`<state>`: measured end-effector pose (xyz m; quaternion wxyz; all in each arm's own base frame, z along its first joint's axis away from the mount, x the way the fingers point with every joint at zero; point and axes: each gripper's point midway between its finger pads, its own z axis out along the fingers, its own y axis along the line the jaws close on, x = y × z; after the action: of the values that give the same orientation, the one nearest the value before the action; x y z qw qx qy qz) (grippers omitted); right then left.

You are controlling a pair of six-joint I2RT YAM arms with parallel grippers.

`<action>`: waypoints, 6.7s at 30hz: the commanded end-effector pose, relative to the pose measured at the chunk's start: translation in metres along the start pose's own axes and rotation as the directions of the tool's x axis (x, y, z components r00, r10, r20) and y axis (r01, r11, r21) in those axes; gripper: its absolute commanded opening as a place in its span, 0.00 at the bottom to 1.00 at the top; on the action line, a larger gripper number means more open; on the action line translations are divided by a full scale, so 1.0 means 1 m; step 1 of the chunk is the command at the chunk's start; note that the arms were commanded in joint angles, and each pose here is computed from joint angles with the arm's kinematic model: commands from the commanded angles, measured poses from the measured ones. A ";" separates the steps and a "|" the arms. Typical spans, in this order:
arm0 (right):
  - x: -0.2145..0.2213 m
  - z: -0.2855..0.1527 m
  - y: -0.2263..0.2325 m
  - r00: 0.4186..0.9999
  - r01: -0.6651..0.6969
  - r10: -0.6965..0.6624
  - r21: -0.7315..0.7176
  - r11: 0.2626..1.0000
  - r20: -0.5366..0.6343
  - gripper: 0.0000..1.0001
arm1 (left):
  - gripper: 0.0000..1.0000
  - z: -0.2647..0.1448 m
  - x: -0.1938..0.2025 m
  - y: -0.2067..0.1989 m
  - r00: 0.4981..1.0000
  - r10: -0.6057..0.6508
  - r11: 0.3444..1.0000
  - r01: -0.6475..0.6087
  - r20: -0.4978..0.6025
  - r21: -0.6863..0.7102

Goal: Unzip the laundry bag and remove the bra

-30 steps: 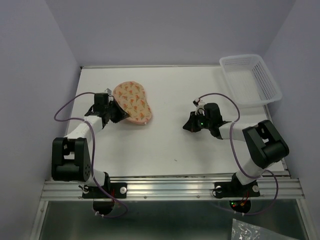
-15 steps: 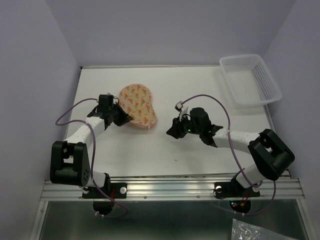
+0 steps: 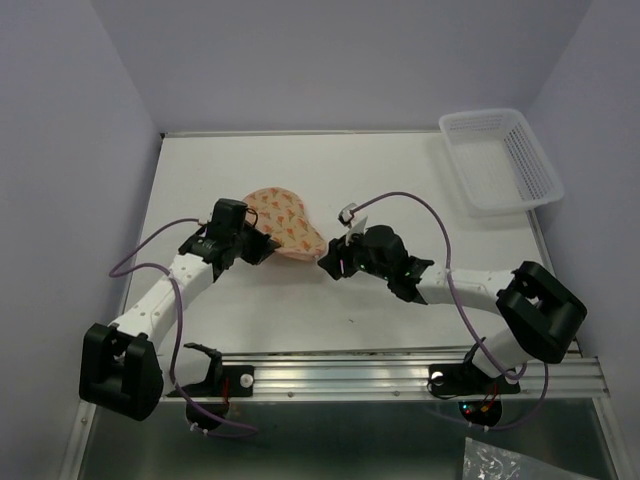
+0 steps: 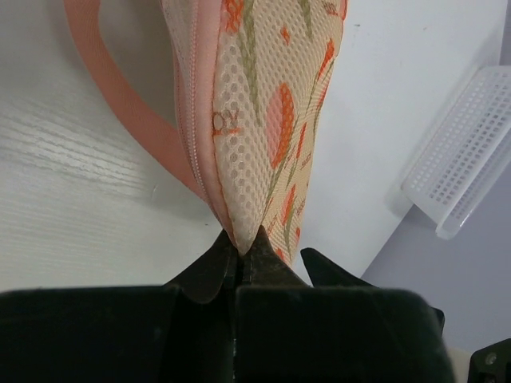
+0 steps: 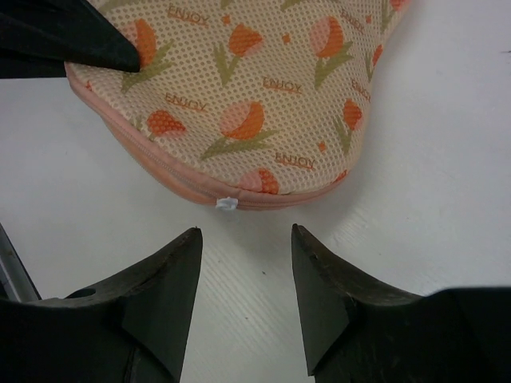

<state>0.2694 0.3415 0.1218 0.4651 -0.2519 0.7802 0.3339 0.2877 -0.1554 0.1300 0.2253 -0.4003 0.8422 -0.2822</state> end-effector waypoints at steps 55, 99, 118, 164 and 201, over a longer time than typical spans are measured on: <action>0.027 0.006 -0.036 0.994 0.076 -0.053 0.248 0.966 -0.095 0.01 | 0.00 -0.005 -0.025 0.003 0.991 0.075 0.997 -0.073 0.107 -0.016; 0.007 0.021 0.020 0.983 -0.116 0.125 0.077 0.990 -0.132 0.01 | 0.99 0.006 0.053 0.009 0.940 0.307 0.948 -0.287 -0.147 0.140; 0.029 0.024 0.047 0.963 -0.238 0.251 0.122 0.964 -0.101 0.01 | 0.99 -0.029 0.057 0.060 0.989 0.125 0.991 -0.120 -0.076 0.061; 0.042 -0.016 -0.022 0.979 -0.138 0.174 0.287 0.948 -0.106 0.01 | 0.00 0.000 0.035 0.079 0.998 -0.008 0.999 0.011 0.057 -0.045; -0.007 -0.052 -0.047 0.966 0.154 -0.114 0.161 0.975 -0.233 1.00 | 0.99 -0.023 -0.005 0.032 0.970 0.224 0.974 -0.220 0.095 -0.052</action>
<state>0.2731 0.2558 0.0851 0.3831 -0.2496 0.8702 0.1835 0.2530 -0.1564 0.1272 0.2750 -0.2955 0.8770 -0.2605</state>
